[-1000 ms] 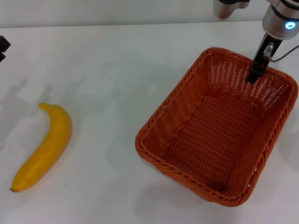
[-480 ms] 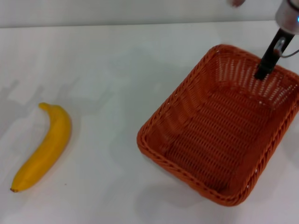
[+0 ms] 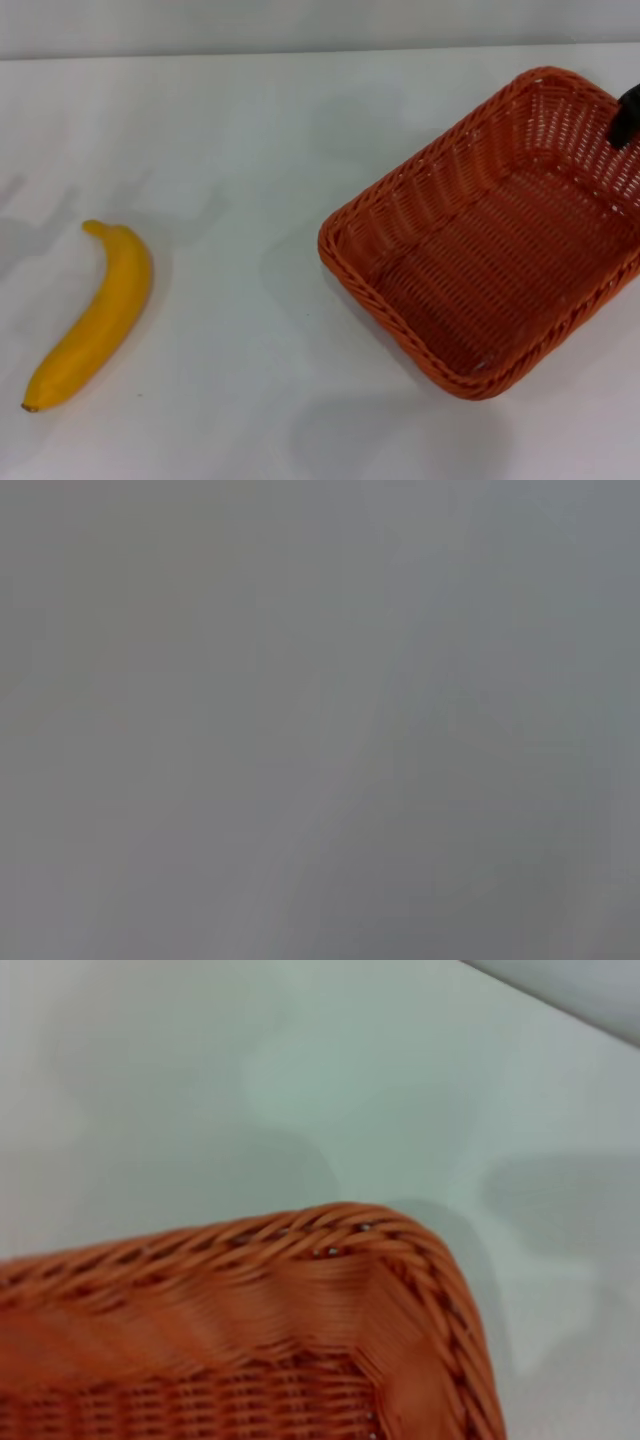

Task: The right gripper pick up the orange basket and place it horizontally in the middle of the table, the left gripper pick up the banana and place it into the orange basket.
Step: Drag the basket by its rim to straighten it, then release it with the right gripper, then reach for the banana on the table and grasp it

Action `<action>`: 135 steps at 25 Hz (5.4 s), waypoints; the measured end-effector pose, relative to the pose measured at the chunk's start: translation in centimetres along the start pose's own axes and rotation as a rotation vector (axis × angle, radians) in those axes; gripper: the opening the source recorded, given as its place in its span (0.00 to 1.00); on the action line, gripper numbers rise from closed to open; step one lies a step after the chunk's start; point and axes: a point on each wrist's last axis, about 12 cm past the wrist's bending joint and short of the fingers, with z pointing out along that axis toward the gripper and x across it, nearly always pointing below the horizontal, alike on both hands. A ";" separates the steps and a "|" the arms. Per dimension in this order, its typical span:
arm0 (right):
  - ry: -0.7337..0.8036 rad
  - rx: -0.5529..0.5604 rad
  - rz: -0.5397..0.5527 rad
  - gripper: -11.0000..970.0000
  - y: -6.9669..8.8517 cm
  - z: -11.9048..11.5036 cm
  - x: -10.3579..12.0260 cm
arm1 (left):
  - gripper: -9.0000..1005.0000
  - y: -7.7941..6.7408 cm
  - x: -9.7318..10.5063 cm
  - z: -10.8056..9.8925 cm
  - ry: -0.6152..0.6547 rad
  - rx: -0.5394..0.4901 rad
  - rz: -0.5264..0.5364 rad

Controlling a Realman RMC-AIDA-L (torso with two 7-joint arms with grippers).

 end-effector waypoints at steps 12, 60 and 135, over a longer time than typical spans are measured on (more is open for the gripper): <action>-0.128 -0.236 0.375 0.20 -3.3 0.1 5.7 | 0.87 0.8 -0.9 -1.4 -0.036 -0.042 0.023; -0.212 -0.495 0.568 0.44 -1.8 3.1 11.7 | 0.87 0.5 -2.0 -0.8 -0.053 0.004 0.043; -0.875 0.061 0.146 0.83 -8.8 -0.4 16.4 | 0.87 -8.8 -2.1 17.0 1.630 -0.123 0.064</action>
